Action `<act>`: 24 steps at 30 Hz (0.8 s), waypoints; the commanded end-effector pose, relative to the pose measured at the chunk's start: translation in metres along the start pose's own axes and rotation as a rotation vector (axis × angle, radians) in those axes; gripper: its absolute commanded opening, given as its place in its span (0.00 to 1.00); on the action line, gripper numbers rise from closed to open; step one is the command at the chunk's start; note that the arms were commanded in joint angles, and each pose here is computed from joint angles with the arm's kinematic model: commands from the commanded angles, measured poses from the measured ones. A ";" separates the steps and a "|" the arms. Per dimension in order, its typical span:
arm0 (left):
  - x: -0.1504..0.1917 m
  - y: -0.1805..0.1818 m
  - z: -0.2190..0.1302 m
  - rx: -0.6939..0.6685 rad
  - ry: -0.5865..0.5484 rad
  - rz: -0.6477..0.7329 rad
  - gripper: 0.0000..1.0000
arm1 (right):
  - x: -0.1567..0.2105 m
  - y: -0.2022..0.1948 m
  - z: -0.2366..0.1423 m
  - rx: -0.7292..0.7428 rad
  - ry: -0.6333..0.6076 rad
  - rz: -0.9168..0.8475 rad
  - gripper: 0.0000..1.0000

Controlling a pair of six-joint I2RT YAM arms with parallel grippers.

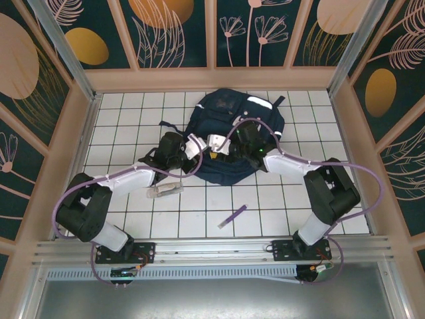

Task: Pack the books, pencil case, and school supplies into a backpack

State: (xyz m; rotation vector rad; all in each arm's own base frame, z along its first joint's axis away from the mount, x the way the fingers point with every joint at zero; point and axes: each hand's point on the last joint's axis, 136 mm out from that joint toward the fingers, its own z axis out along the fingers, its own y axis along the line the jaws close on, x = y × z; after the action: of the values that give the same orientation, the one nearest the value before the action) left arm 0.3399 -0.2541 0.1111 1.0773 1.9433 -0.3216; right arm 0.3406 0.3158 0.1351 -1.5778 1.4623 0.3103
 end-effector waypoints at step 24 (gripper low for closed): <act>-0.029 0.072 -0.035 -0.210 -0.064 -0.869 0.91 | 0.047 0.046 0.000 -0.152 0.206 0.091 0.60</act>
State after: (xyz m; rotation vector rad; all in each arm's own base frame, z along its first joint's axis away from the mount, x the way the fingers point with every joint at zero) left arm 0.3880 -0.2132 0.1783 0.1206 2.1690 -0.5806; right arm 0.3235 0.2900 0.0804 -1.6793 1.6985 0.3024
